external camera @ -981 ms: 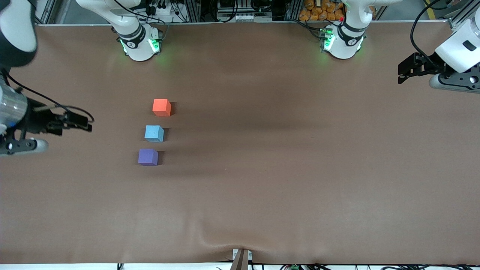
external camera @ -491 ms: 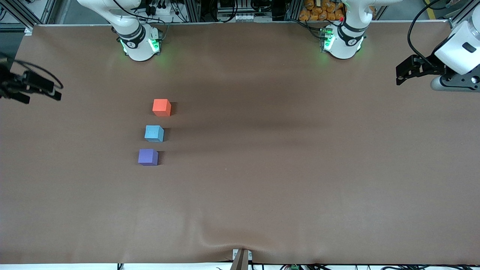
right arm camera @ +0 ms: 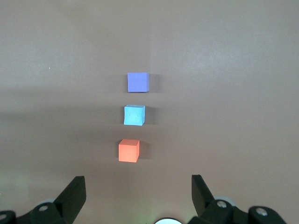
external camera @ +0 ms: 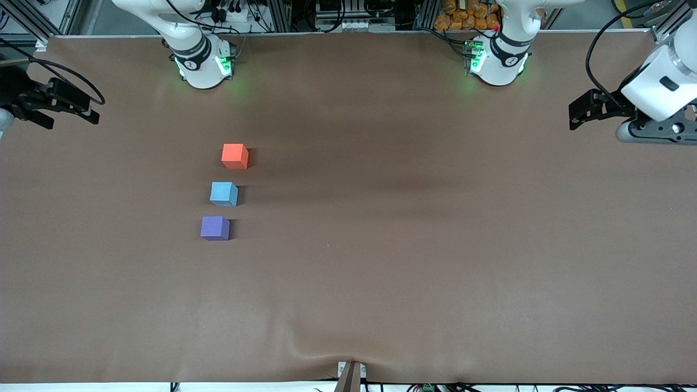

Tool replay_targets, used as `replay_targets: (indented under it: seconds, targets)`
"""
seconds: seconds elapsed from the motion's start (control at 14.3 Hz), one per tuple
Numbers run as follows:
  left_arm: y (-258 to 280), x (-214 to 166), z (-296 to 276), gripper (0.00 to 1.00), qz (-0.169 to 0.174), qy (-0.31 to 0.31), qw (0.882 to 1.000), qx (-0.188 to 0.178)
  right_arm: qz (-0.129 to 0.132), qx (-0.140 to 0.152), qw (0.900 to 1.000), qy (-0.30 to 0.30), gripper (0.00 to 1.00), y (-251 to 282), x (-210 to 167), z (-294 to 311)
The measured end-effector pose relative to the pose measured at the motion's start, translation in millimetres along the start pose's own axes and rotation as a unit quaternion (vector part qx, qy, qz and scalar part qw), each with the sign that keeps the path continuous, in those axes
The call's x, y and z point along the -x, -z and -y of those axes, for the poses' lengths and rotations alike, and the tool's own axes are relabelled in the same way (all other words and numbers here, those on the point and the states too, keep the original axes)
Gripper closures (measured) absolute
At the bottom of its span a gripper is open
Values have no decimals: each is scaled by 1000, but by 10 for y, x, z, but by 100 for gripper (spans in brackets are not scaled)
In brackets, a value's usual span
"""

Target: Place blue block between orange and purple blocks

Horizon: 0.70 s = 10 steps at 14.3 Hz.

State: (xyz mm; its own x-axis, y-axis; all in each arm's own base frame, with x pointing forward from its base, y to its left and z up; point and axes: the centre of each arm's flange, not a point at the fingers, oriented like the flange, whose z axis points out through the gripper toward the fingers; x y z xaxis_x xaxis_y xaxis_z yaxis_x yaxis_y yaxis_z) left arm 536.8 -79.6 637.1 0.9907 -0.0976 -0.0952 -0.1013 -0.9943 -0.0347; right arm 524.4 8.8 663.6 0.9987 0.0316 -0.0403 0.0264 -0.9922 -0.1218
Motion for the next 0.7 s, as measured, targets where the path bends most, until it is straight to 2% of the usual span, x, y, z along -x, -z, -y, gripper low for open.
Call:
replay_targets:
  seconds: [0.21, 0.7]
  targets:
    - [10, 0, 1, 0, -1, 0, 1000, 0, -12, 14, 1000, -1, 0, 106, 0, -21]
    - [12, 2, -30, 0, -1, -3, 1000, 0, -10, 17, 1000, -2, 0, 136, 10, -32]
